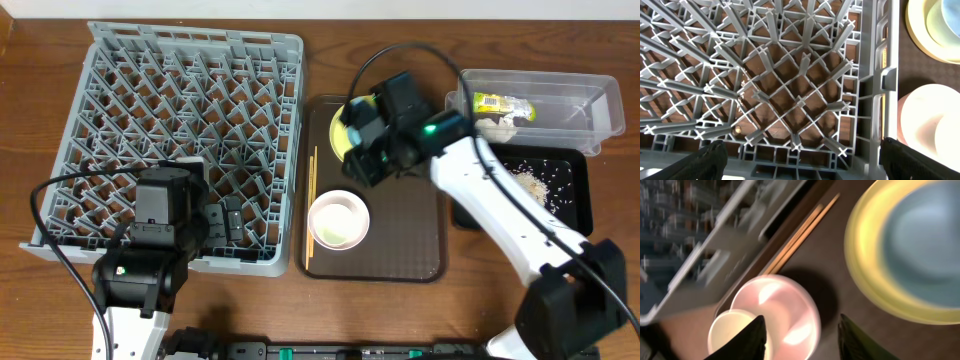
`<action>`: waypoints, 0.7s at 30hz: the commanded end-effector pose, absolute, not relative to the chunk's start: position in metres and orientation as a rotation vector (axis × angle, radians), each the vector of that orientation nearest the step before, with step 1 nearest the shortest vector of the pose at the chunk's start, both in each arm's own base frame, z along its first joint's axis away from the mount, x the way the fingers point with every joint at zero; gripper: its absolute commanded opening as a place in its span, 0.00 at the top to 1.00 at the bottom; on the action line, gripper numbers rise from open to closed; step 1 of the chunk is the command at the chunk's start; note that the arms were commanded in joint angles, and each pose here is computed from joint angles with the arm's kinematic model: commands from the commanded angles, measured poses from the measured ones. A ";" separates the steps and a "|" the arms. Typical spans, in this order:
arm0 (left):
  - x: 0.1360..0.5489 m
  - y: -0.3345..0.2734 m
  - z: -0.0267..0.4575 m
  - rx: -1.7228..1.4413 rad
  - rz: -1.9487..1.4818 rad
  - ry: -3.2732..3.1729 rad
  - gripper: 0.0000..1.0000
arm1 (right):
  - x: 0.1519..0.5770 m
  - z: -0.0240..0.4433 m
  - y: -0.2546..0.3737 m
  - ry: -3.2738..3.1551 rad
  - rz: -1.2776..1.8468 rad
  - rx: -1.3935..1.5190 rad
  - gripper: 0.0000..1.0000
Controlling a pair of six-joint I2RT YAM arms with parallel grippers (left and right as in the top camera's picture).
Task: Sort waste into correct bins and load items into the dishwasher
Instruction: 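Grasp the white bowl with the right gripper and lift it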
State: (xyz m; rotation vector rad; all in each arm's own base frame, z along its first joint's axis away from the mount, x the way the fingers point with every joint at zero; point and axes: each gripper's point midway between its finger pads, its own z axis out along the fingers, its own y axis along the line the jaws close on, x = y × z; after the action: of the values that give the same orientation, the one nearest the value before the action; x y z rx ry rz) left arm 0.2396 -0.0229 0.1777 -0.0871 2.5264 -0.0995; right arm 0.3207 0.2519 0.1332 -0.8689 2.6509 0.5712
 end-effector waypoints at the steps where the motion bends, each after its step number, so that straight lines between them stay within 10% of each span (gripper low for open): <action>1: 0.242 -0.021 0.184 -0.080 -0.084 2.510 0.02 | 0.292 0.105 0.269 2.748 0.599 -0.943 0.57; 10: 0.242 -0.021 0.184 -0.080 -0.085 2.510 0.02 | 0.277 0.056 0.267 2.884 0.347 -0.969 0.66; 14: 0.242 -0.021 0.184 -0.080 -0.085 2.510 0.02 | 0.275 0.051 0.267 2.898 0.341 -0.976 0.97; 21: 0.242 -0.021 0.184 -0.079 -0.087 2.510 0.02 | 0.297 0.077 0.254 2.861 0.353 -0.878 0.99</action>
State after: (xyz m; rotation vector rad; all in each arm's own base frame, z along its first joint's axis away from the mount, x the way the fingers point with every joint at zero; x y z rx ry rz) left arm 0.2396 -0.0229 0.1777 -0.0872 2.5263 -0.0990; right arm 0.2767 0.2644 0.0542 -0.9733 2.8982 0.3507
